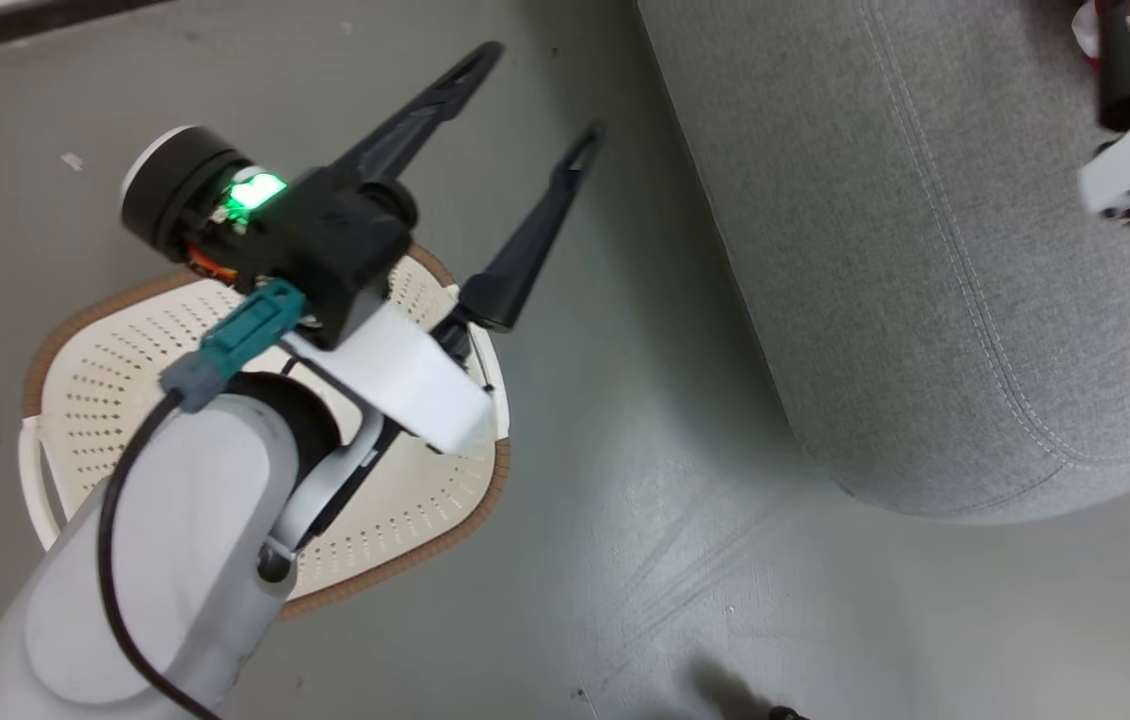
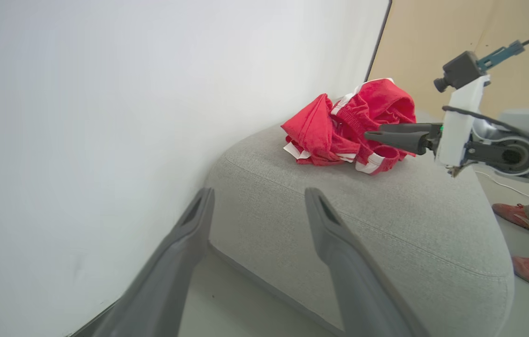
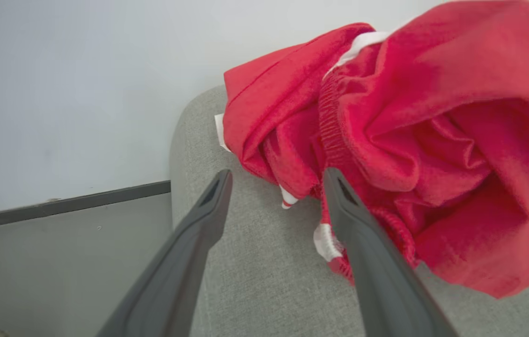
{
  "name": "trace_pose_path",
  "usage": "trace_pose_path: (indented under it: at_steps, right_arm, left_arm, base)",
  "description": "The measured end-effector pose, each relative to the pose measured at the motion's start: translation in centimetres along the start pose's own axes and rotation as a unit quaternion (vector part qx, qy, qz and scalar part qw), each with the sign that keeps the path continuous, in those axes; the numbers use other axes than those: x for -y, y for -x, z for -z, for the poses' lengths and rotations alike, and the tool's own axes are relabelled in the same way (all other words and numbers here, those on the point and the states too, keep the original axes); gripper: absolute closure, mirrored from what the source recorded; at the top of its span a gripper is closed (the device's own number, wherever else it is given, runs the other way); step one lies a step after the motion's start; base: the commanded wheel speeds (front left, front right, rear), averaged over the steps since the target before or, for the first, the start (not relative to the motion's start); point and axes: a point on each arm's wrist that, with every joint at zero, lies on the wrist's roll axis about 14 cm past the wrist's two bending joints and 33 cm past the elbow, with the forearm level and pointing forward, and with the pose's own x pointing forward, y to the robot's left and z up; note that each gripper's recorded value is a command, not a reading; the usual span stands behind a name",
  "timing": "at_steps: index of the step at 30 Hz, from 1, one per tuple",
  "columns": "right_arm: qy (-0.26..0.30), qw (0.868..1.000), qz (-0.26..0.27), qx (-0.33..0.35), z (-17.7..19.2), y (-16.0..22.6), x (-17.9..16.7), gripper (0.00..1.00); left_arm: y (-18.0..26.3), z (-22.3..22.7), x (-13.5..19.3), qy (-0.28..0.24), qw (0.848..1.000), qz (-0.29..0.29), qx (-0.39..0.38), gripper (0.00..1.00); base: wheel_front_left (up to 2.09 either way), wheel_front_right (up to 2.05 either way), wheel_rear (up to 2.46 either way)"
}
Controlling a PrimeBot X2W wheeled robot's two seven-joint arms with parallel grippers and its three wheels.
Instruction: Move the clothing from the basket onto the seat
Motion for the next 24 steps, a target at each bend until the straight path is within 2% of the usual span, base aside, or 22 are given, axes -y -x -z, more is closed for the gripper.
trace_pose_path:
  at_steps: [5,12,18,24]
  right_arm:
    - [-0.011,0.997,-0.062,0.035,-1.3,0.9,-5.3,0.00]
    - [-0.013,0.989,-0.129,0.077,-3.3,2.1,-10.3,0.00]
    - [0.000,0.974,-0.187,0.126,-6.0,3.4,-14.4,0.00]
    - [-0.011,0.966,-0.222,0.131,-5.9,5.2,-16.8,0.00]
  left_arm:
    - [1.6,-1.1,-1.8,-0.002,0.998,-0.055,0.015,0.00]
    - [4.5,-2.1,-4.4,-0.011,0.991,-0.130,0.024,0.00]
    - [7.9,-3.2,-6.5,-0.015,0.978,-0.205,0.041,0.00]
    - [11.6,-4.0,-7.9,-0.005,0.961,-0.271,0.058,0.00]
  base:
    - [0.00,0.00,0.00]
    - [0.00,0.00,0.00]
    - [0.00,0.00,0.00]
    - [0.00,0.00,0.00]
